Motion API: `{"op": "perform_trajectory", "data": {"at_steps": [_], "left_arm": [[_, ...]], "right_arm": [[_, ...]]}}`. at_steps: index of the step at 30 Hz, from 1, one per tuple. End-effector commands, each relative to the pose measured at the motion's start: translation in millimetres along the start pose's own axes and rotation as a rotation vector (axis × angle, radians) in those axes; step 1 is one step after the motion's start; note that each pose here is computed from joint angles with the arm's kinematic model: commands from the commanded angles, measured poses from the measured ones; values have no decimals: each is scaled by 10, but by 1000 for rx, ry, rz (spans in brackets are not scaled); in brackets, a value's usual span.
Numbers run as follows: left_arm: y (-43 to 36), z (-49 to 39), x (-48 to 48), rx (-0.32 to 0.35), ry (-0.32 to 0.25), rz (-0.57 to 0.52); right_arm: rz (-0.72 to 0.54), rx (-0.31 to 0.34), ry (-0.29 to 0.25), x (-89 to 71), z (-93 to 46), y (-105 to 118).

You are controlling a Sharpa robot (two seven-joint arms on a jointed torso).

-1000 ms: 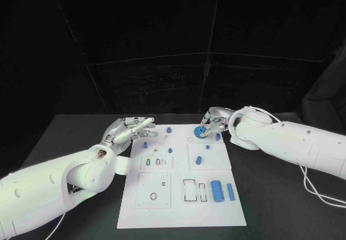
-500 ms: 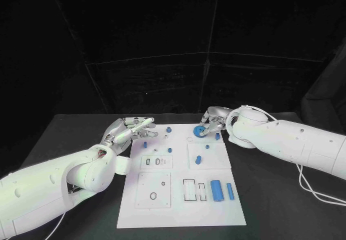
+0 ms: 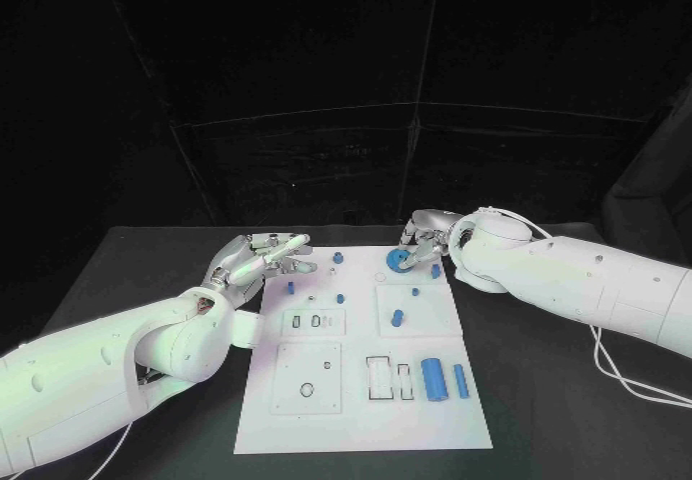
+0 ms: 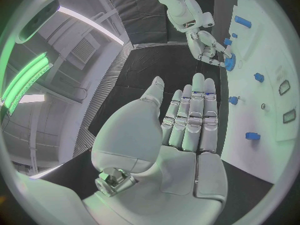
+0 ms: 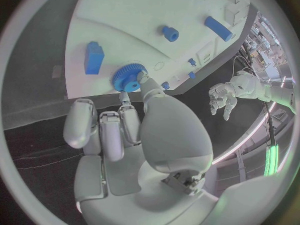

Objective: Assemble the parts on the task board

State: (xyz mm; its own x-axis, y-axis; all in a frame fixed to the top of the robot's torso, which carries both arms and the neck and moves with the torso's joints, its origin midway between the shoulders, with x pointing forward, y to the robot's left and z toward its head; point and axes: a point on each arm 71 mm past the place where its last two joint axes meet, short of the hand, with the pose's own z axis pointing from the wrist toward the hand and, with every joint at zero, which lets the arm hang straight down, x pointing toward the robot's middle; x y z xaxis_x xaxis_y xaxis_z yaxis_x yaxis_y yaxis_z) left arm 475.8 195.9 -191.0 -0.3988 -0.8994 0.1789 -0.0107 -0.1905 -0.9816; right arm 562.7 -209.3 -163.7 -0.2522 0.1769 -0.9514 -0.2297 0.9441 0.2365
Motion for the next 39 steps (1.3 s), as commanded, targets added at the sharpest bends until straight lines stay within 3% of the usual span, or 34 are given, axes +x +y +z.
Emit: {"op": "perform_trajectory", "data": {"at_steps": [1, 6, 15, 26, 32, 39], "left_arm": [[-6, 5, 21, -1, 20, -5], [-5, 5, 22, -3, 22, -5], [-5, 3, 21, -4, 23, -6], [-3, 1, 13, -5, 24, -7], [-2, 5, 19, -6, 26, -8], [0, 9, 18, -5, 25, -7]], "right_arm": [[-77, -33, -44, -14, -5, 39], [-107, -65, -92, -37, -12, 114], [-112, -115, -121, -35, -46, 262], [-65, -250, -213, -28, -156, 808], [-69, -277, -215, 42, -104, 1058], [-76, -283, -162, 219, -11, 1240]]}}
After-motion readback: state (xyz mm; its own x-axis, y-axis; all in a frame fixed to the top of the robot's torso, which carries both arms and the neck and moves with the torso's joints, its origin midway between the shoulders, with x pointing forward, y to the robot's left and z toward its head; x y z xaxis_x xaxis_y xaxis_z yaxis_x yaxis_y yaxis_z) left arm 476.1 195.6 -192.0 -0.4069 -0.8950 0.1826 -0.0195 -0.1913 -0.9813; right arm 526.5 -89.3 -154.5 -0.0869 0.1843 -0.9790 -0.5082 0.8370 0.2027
